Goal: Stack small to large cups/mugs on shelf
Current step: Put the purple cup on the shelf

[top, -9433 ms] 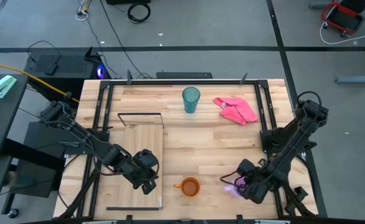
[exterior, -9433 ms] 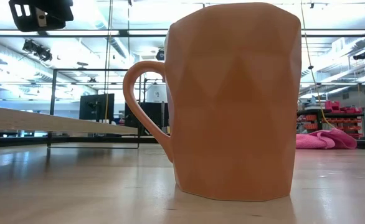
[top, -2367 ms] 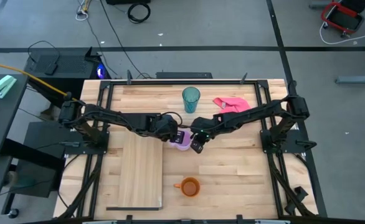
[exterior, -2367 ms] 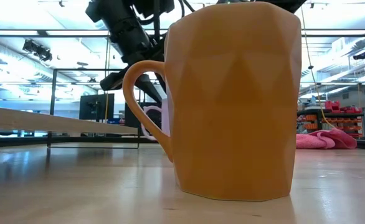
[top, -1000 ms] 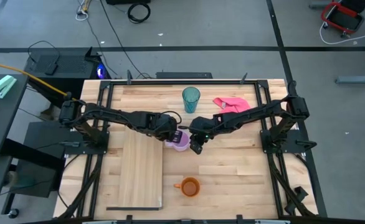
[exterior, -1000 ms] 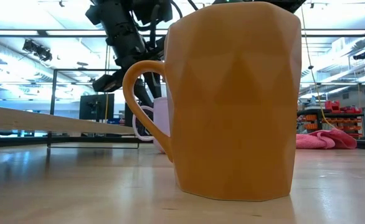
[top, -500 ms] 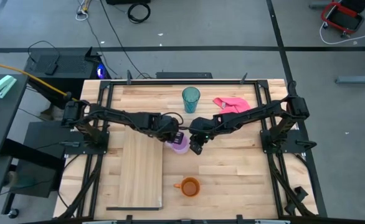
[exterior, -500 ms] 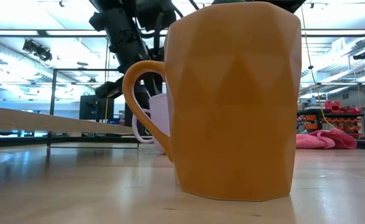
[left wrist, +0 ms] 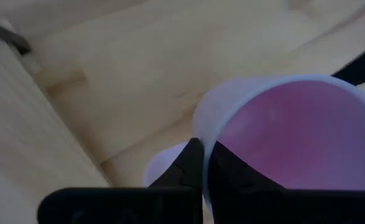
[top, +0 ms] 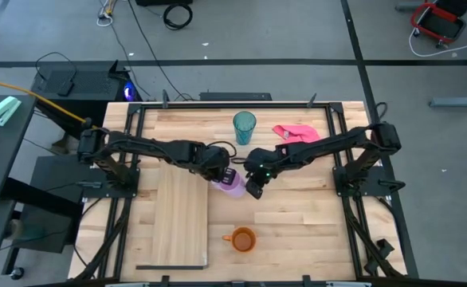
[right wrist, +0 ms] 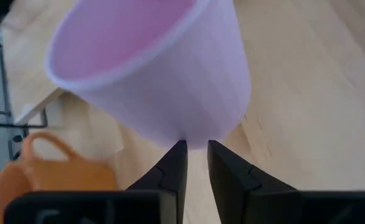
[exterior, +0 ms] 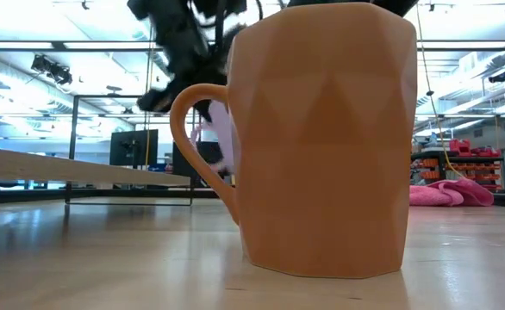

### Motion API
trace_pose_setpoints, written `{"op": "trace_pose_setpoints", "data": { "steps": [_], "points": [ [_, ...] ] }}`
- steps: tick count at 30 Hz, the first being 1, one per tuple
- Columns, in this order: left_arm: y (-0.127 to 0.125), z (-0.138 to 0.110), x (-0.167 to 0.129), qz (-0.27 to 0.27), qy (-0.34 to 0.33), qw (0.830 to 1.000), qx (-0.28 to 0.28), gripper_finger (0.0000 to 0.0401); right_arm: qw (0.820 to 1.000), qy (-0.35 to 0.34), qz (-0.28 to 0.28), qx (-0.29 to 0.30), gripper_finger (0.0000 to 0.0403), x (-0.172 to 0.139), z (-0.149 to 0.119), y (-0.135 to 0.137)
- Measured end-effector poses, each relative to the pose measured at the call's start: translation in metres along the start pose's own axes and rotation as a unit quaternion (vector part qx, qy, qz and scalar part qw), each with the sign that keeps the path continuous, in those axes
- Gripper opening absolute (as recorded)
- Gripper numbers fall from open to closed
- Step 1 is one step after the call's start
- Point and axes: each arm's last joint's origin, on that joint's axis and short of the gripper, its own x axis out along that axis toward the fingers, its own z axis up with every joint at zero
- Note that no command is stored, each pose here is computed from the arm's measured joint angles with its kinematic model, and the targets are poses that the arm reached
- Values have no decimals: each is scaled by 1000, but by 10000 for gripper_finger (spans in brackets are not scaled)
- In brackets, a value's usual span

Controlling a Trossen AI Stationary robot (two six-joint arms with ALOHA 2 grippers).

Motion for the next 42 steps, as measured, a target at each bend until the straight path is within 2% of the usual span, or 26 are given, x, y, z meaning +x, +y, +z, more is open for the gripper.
{"op": "trace_pose_setpoints", "data": {
  "steps": [5, 10, 15, 18, 22, 26, 34, 39, 42],
  "points": [
    [-29, 5, -46, 10, -3, 999, 46, 11, 1000, -27, 13, -11, 70, -46, -4, 12],
    [-48, 2, -99, 55, -35, 995, 71, 11, 996, -85, 24, -31, 70, -101, -17, 27],
    [-47, -12, -141, 125, -38, 989, 64, 11, 992, -125, 17, -28, 70, -142, -37, 34],
    [-42, -25, -156, 166, -25, 984, 55, 11, 991, -132, 12, -26, 70, -157, -50, 36],
    [-42, -40, -158, 158, -22, 986, 56, 11, 992, -126, -1, -27, 70, -166, -64, 38],
    [-30, -54, -148, 186, -11, 981, 61, 11, 993, -111, -10, -32, 70, -166, -74, 43],
    [24, -68, -125, 267, 20, 964, 2, 11, 995, -88, -11, -54, 70, -155, -87, 56],
    [49, -66, -123, 227, 3, 973, -35, 11, 994, -86, -24, -59, 70, -148, -88, 59],
    [62, -64, -119, 209, -9, 977, -32, 11, 994, -86, -30, -59, 70, -143, -87, 60]
  ]
}}
